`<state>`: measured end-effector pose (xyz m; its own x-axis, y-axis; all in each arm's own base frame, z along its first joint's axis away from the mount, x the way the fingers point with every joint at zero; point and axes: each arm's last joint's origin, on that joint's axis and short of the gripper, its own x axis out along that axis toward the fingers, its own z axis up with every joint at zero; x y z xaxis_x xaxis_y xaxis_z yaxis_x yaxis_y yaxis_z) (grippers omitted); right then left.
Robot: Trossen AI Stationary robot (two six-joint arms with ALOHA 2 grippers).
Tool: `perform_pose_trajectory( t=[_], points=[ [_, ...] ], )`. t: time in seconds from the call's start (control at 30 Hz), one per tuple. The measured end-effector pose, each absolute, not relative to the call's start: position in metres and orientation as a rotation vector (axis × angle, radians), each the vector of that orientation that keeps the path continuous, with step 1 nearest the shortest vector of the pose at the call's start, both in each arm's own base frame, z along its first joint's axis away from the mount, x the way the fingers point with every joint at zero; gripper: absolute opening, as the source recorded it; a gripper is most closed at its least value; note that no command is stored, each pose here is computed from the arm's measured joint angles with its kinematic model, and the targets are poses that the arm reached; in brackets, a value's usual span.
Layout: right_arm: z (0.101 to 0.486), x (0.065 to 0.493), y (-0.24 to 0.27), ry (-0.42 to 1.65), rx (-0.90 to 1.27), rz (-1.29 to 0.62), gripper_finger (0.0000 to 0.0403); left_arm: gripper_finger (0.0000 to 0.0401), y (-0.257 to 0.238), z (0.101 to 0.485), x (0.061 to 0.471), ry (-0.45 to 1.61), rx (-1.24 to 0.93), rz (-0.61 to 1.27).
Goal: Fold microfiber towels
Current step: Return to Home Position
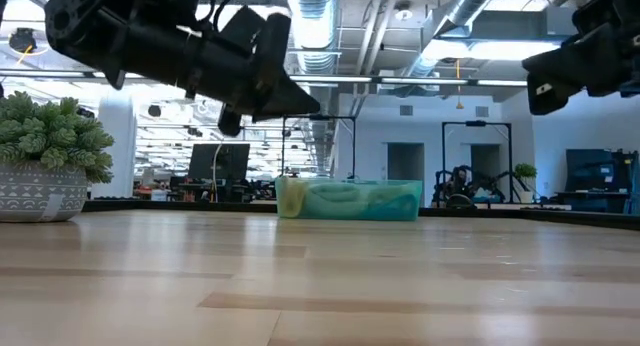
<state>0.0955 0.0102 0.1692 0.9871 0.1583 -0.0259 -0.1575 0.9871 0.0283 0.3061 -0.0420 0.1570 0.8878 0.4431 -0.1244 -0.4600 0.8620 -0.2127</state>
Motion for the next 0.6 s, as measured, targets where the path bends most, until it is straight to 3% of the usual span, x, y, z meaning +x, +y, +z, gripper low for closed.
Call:
perform_pose_trajectory(
  t=[0.23,0.43,0.6],
  points=[
    [0.167,0.097,0.01,-0.02,0.01,0.136,0.0019,0.0,-0.038,0.189,0.29,0.02,-0.172,0.425],
    [0.165,0.099,0.008,0.007,-0.014,0.067,0.0026,0.0,-0.009,0.198,0.247,-0.004,-0.208,0.214],
    [0.163,0.1,0.008,0.023,-0.111,0.062,0.0032,0.0,0.021,0.197,0.21,-0.044,-0.254,0.174]
  ],
)
